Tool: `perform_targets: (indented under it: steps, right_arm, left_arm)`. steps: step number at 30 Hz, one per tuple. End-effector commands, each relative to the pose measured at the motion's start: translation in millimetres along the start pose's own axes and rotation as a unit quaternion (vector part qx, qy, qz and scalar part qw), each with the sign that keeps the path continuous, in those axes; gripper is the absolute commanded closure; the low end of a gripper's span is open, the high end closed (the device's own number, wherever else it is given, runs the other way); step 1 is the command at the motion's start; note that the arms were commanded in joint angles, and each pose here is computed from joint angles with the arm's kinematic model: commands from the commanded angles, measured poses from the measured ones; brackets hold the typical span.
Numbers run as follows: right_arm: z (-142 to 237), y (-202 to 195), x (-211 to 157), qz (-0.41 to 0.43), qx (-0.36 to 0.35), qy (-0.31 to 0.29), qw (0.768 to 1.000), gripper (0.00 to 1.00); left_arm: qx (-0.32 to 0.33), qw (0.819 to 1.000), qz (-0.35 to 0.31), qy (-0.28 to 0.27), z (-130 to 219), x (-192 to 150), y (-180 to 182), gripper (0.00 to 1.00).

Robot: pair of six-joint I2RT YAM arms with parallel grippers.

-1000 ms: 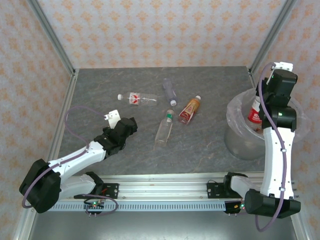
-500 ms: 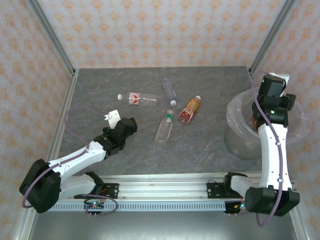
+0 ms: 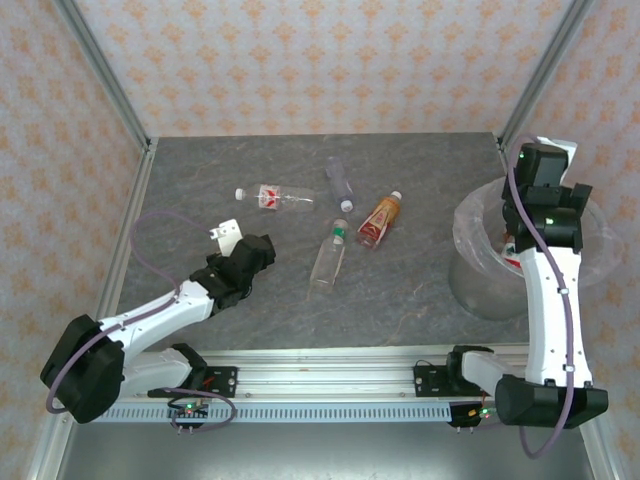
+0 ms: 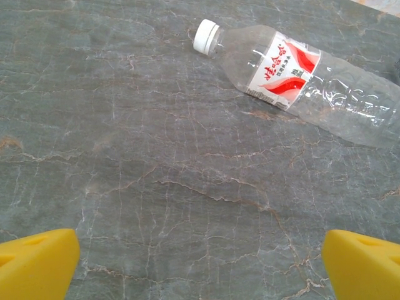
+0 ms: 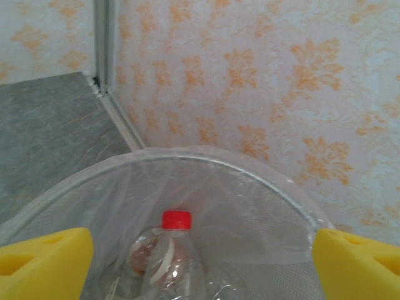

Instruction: Put the plastic bottles in the bin

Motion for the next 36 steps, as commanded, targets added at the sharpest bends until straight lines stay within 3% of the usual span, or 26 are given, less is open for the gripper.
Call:
perform_targets:
  steps: [1, 6, 11, 18, 25, 32, 36]
  right_arm:
    - [18, 12, 7, -0.009, 0.056, 0.000, 0.998, 0.01]
    - [45, 44, 19, -0.020, 0.172, -0.001, 0.985, 0.01]
    - [64, 85, 20, -0.038, 0.294, 0.009, 0.955, 0.01]
    - [85, 146, 2, 0.002, 0.384, 0.051, 0.922, 0.01]
    - [98, 201, -33, 0.062, 0.383, 0.061, 0.920, 0.01]
    - [81, 248, -78, 0.011, 0.402, 0.113, 0.908, 0.01]
    - [64, 264, -103, -0.003, 0.380, 0.139, 0.915, 0.01]
  left_arm:
    - [0.006, 1.000, 0.009, -0.001, 2, 8, -1, 0.00]
    - [-0.005, 1.000, 0.026, 0.009, 7, 13, -3, 0.00]
    - [-0.026, 0.998, 0.054, 0.015, 11, 14, -3, 0.00]
    - [-0.027, 0.998, 0.056, 0.015, 17, 15, 1, 0.00]
    - [-0.028, 0.997, 0.064, 0.013, 18, 14, 6, 0.00]
    - [-0.034, 0.997, 0.065, 0.011, 18, 11, 8, 0.00]
    - [-0.031, 0.997, 0.066, 0.011, 19, 10, 10, 0.00]
Point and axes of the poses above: each hand's point on the last joint's axis, 136 mm out from that joint toward the fingers, its own z axis back along the fingers, its own y axis along the line the jaws close on, x = y × z, the point moved 8 cm from there along z, back along the fingers, and after that the axes turned 9 degrees about -z, right-handed, at the moved point
